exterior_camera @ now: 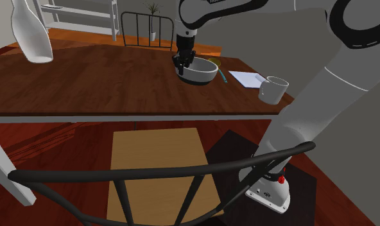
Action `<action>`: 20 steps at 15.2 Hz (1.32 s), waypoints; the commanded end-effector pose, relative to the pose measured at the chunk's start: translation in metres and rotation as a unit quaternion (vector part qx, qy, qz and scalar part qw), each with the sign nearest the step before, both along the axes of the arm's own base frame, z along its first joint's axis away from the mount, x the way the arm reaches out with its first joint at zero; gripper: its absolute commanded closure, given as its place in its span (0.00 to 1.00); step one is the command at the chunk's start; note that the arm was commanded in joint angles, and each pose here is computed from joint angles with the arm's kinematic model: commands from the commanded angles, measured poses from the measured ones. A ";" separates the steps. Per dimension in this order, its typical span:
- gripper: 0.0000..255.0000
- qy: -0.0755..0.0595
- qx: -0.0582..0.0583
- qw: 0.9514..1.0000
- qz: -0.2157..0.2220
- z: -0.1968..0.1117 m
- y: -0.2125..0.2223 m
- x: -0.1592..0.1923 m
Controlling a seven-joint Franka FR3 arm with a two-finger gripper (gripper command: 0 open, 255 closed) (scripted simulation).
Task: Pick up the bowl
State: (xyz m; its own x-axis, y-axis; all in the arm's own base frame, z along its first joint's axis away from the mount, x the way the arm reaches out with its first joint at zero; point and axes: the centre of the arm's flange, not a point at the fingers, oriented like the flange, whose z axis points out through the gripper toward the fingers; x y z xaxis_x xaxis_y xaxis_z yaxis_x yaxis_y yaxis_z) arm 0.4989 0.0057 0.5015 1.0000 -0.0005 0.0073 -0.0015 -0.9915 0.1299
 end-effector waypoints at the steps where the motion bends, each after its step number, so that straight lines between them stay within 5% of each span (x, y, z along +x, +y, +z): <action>1: 1.00 0.000 0.000 1.000 0.000 0.000 0.000 0.000; 8: 1.00 0.000 0.000 1.000 0.000 -0.001 0.000 0.000; 20: 1.00 0.000 0.000 1.000 0.000 0.063 0.000 0.000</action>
